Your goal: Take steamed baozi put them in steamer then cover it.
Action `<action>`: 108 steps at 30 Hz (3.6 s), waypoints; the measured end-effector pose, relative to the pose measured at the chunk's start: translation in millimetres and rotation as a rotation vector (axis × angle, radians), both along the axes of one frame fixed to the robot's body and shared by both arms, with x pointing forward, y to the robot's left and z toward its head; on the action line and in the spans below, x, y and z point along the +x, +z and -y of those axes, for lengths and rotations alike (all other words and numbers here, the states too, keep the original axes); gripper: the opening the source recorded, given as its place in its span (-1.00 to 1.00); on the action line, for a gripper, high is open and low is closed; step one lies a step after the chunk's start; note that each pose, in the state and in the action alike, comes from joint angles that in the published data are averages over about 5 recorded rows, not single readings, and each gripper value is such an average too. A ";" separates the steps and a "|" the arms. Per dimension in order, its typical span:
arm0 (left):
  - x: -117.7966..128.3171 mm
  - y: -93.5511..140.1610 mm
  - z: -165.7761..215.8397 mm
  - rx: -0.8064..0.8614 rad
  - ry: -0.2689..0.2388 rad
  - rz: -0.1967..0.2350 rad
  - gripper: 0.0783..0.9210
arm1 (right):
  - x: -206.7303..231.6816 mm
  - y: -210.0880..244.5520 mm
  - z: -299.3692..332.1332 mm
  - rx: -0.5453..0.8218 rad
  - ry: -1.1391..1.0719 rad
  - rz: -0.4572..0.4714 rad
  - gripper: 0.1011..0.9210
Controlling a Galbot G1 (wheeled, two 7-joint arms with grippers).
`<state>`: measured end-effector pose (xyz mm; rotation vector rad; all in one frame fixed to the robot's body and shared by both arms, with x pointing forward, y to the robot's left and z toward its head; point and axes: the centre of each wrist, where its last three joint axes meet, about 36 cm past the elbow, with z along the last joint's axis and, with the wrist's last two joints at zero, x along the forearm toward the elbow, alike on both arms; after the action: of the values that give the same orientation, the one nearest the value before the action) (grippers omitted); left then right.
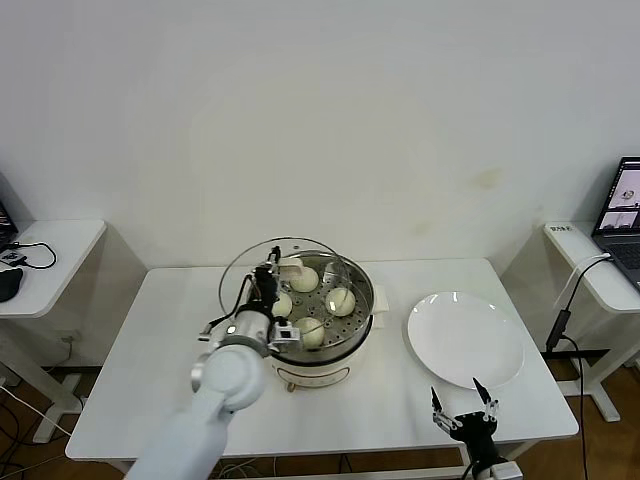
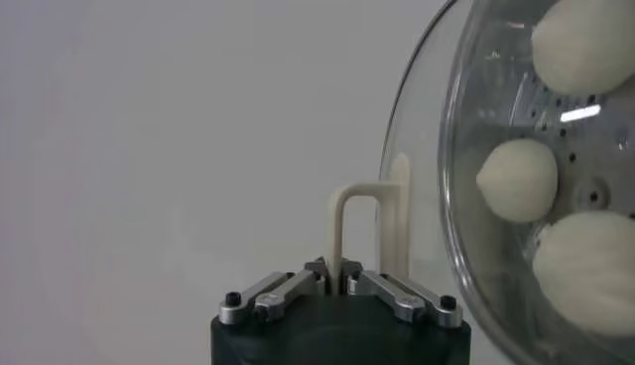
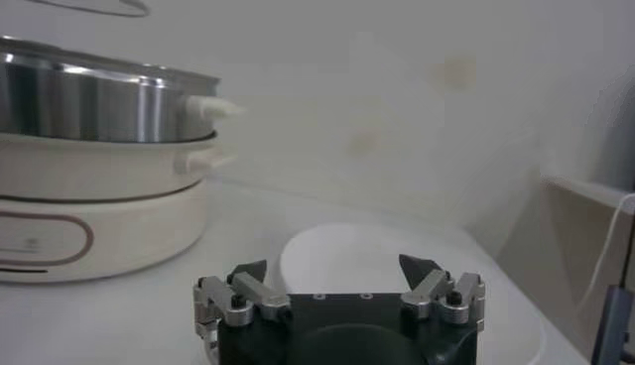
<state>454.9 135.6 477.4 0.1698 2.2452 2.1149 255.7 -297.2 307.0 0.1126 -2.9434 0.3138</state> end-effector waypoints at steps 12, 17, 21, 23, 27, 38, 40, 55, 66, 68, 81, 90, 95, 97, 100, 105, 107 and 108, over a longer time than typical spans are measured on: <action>2.1 -8.0 45.7 -0.016 -0.007 -0.036 -0.83 | -1.2 -4.5 -3.8 -0.023 0.002 -0.017 0.76; 1.6 -13.8 54.7 -0.014 -0.004 -0.049 -0.83 | -1.2 -5.1 -3.8 -0.028 0.002 -0.018 0.76; 1.5 -19.8 59.0 -0.010 -0.003 -0.060 -0.83 | -1.6 -5.7 -4.0 -0.029 0.004 -0.019 0.76; 1.6 -22.0 60.8 -0.009 -0.002 -0.062 -0.83 | -2.0 -6.1 -4.0 -0.030 0.006 -0.020 0.76; 3.6 -24.8 62.2 -0.005 0.003 -0.060 -0.83 | -3.2 -6.8 -4.0 -0.031 0.007 -0.023 0.76; 7.8 -31.1 58.1 0.003 0.018 -0.066 -0.83 | -6.1 -8.1 -4.6 -0.033 0.013 -0.027 0.76; 8.0 -32.4 58.7 0.001 0.019 -0.067 -0.83 | -6.2 -8.3 -5.1 -0.032 0.015 -0.028 0.76; 16.3 -38.7 58.5 0.016 0.025 -0.053 -0.83 | -7.8 -9.0 -6.0 -0.032 0.023 -0.030 0.76; 11.9 -39.1 61.0 0.007 0.012 -0.050 -0.51 | -8.5 -9.5 -6.7 -0.032 0.028 -0.032 0.76; 9.0 -38.1 61.3 0.005 0.007 -0.049 -0.39 | -8.5 -9.5 -6.9 -0.031 0.029 -0.033 0.76; -28.2 -24.7 53.9 -0.028 -0.040 -0.027 0.51 | -12.5 -9.7 -9.0 -0.036 0.033 -0.042 0.76; -73.5 -7.7 30.7 -0.099 -0.088 0.004 0.77 | -16.8 -8.0 -7.1 -0.044 0.041 -0.048 0.76; -105.6 3.9 11.8 -0.232 -0.117 0.017 0.77 | -19.2 -5.5 -4.0 -0.045 0.051 -0.044 0.76; -118.6 5.0 2.3 -0.314 -0.123 0.012 0.77 | -20.6 -4.0 -1.3 -0.046 0.055 -0.041 0.76; -137.1 2.0 -13.0 -0.471 -0.123 -0.010 0.77 | -23.8 -1.3 4.6 -0.048 0.063 -0.036 0.76; -161.7 -11.4 -42.7 -0.759 -0.078 -0.054 0.77 | -26.1 1.7 8.3 -0.045 0.075 -0.032 0.76; -169.3 -17.4 -55.2 -0.864 -0.047 -0.066 0.77 | -27.2 1.7 7.4 -0.041 0.079 -0.033 0.76; -172.7 -20.7 -61.5 -0.914 -0.031 -0.071 0.77 | -27.9 1.9 6.7 -0.039 0.081 -0.033 0.76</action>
<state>282.2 197.0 456.8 0.2218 2.9342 0.8949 227.8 -303.9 308.9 0.2299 -2.9038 0.3763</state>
